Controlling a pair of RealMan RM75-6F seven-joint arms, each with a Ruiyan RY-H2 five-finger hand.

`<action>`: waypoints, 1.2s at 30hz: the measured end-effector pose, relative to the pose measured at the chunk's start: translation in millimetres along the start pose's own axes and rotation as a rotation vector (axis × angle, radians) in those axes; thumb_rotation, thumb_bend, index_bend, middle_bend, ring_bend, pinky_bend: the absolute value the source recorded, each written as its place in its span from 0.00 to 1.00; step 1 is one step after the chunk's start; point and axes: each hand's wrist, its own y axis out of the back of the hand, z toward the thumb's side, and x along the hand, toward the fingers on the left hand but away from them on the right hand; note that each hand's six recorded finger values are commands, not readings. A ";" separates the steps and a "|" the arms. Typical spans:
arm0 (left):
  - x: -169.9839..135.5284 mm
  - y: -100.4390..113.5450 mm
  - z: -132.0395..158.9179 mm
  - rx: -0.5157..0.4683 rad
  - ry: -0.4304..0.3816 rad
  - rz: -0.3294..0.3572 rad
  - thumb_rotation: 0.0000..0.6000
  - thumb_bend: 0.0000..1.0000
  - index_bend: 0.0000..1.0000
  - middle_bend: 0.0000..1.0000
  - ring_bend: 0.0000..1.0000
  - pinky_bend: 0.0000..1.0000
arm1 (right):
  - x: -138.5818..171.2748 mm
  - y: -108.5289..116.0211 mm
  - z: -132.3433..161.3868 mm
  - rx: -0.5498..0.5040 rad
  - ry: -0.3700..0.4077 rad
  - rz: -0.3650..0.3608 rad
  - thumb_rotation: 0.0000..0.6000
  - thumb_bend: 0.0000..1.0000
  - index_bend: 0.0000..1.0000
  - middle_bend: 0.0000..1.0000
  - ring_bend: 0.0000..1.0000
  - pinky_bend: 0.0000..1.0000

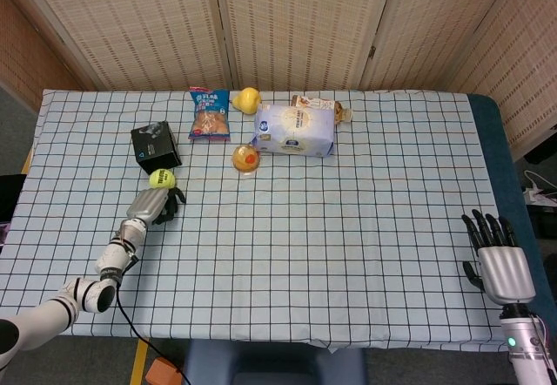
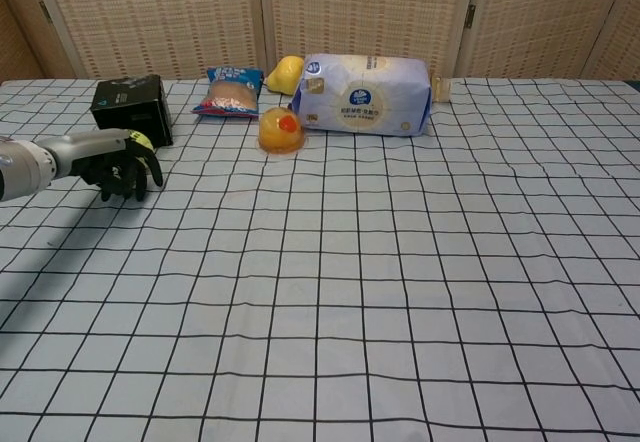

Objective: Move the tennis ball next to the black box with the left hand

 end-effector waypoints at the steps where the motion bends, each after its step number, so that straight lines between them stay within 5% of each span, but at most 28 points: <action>1: 0.2 1.5 -0.7 0.013 0.004 0.004 1.00 0.84 0.41 0.51 0.47 0.56 | 0.0 -0.2 0.1 0.000 0.000 0.001 1.00 0.27 0.02 0.00 0.00 0.05; 10: 4.6 7.4 -1.3 0.093 0.024 0.032 1.00 0.85 0.39 0.48 0.46 0.56 | -0.1 -1.4 0.1 0.001 0.001 0.007 1.00 0.27 0.02 0.00 0.00 0.05; 17: 9.4 8.2 4.5 0.114 0.023 0.050 1.00 0.84 0.30 0.38 0.35 0.53 | -0.1 -1.8 0.1 0.001 0.001 0.010 1.00 0.27 0.02 0.00 0.00 0.05; 36: 24.0 10.9 -0.1 0.131 0.080 0.052 1.00 0.79 0.12 0.17 0.13 0.29 | -0.6 -2.0 -0.5 -0.003 0.000 0.015 1.00 0.27 0.02 0.00 0.00 0.05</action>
